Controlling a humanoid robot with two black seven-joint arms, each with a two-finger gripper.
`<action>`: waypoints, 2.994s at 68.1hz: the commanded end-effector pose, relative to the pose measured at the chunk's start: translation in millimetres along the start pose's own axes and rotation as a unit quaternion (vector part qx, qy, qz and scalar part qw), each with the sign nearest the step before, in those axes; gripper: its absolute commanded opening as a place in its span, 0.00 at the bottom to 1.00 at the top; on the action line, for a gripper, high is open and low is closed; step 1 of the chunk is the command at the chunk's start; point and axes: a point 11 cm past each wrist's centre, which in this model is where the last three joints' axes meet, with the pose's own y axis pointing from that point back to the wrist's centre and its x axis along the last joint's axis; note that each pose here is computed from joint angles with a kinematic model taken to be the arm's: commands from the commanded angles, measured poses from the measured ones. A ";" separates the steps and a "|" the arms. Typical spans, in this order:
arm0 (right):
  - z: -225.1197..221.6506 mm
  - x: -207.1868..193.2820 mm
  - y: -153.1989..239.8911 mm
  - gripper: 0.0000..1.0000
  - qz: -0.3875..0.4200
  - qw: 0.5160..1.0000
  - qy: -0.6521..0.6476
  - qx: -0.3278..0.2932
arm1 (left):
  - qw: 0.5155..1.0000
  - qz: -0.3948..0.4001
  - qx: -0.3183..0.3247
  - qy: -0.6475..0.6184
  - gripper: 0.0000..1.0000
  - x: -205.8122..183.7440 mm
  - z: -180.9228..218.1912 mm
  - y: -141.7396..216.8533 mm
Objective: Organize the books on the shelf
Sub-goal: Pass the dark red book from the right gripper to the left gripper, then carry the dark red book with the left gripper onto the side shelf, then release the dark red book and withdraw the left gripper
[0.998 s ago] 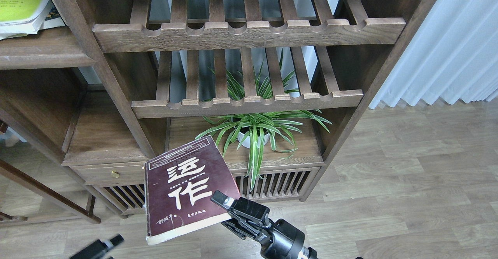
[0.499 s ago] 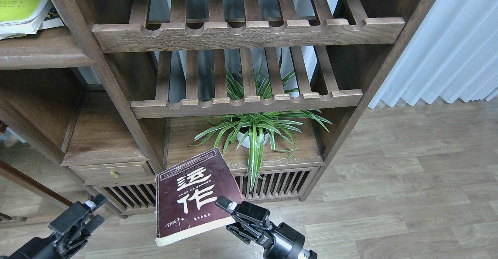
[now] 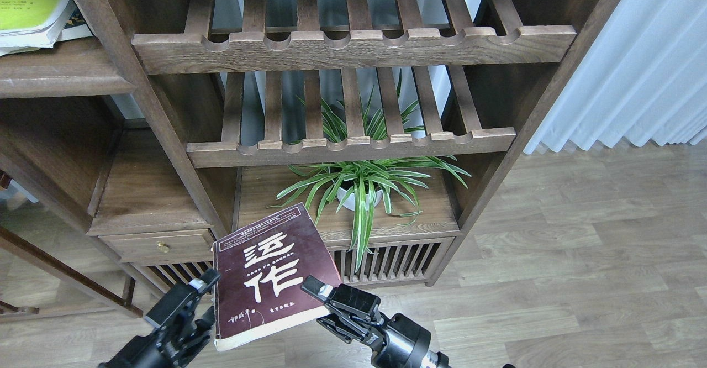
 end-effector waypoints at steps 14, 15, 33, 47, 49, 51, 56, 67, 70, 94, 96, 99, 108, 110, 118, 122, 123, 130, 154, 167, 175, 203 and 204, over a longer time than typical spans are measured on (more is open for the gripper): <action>3.8 -0.3 -0.1 0.04 0.002 1.000 0.006 -0.007 | 0.999 -0.028 0.007 0.014 0.98 -6.6 -12.7 -21.6; 3.4 -0.9 -0.2 0.04 0.001 1.000 0.006 -0.007 | 1.000 -0.027 0.006 0.014 0.97 -6.1 -12.5 -21.5; 5.6 -1.4 0.7 0.05 0.000 1.000 0.005 -0.006 | 0.998 -0.036 -0.037 0.033 0.18 -9.9 -5.4 -23.5; 9.3 -0.8 2.5 0.05 0.002 1.000 0.005 -0.007 | 0.997 -0.059 -0.038 0.044 0.00 -18.6 -11.0 -35.1; 9.7 -0.5 2.9 0.05 0.002 1.000 0.004 -0.007 | 0.997 -0.058 -0.033 0.043 0.00 -18.5 -11.3 -34.6; 9.8 -0.5 2.9 0.05 0.003 1.000 0.005 -0.007 | 0.997 -0.057 -0.024 0.041 0.00 -18.3 -13.1 -34.2; 10.3 0.4 3.4 0.09 0.004 1.000 0.006 -0.008 | 0.998 -0.054 -0.008 0.039 0.00 -16.9 -16.2 -31.9; 11.0 2.9 4.0 0.41 0.013 1.000 0.019 -0.016 | 0.999 -0.030 0.021 0.019 0.00 -10.1 -10.8 -15.3; 10.5 4.9 4.2 0.53 0.017 0.999 0.023 -0.019 | 0.999 -0.020 0.025 0.011 0.00 -8.1 -6.8 -7.9; 11.3 11.3 5.2 0.95 0.033 0.998 0.039 -0.032 | 0.988 0.060 0.040 -0.134 0.00 -45.7 69.5 67.8; 10.1 10.1 3.5 0.95 0.031 0.998 0.042 -0.034 | 0.980 0.073 0.035 -0.179 0.00 -64.1 94.0 77.4; 8.6 9.0 2.2 0.95 0.030 0.998 0.044 -0.035 | 0.975 0.081 0.033 -0.203 0.00 -73.5 106.4 81.7; 5.4 6.9 -0.9 0.96 0.027 0.998 0.051 -0.038 | 0.955 0.099 0.019 -0.279 0.00 -108.2 147.0 91.5; 5.0 7.5 -0.8 0.97 0.028 0.998 0.051 -0.038 | 0.950 0.100 0.014 -0.294 0.00 -117.4 155.1 92.4; 1.8 11.1 -0.5 0.98 0.035 0.997 0.052 -0.038 | 0.933 0.097 0.000 -0.346 0.00 -150.7 178.6 93.6; 0.7 13.4 0.1 0.99 0.039 0.997 0.053 -0.038 | 0.922 0.098 0.001 -0.375 0.00 -169.7 187.7 93.6; 0.5 14.2 0.5 0.99 0.040 0.997 0.052 -0.038 | 0.921 0.098 0.001 -0.378 0.00 -171.7 188.5 93.5; -2.4 18.4 1.4 0.99 0.047 0.997 0.052 -0.037 | 0.907 0.094 0.004 -0.410 0.00 -195.6 196.9 92.1; -9.5 20.7 0.0 0.99 0.053 0.996 0.059 -0.038 | 0.876 0.112 -0.045 -0.467 0.01 -241.9 243.6 109.5; -13.6 25.4 0.5 0.99 0.062 0.995 0.061 -0.039 | 0.863 0.120 -0.094 -0.482 0.00 -262.5 271.8 127.6; -13.3 26.8 1.1 0.99 0.064 0.995 0.060 -0.039 | 0.858 0.115 -0.104 -0.490 0.00 -277.4 278.5 132.8; -11.3 28.1 2.5 0.99 0.066 0.995 0.058 -0.039 | 0.832 0.050 -0.162 -0.529 0.00 -348.1 296.5 130.3; -11.0 28.4 2.8 0.99 0.066 0.995 0.057 -0.039 | 0.829 0.048 -0.165 -0.533 0.00 -353.4 297.9 130.2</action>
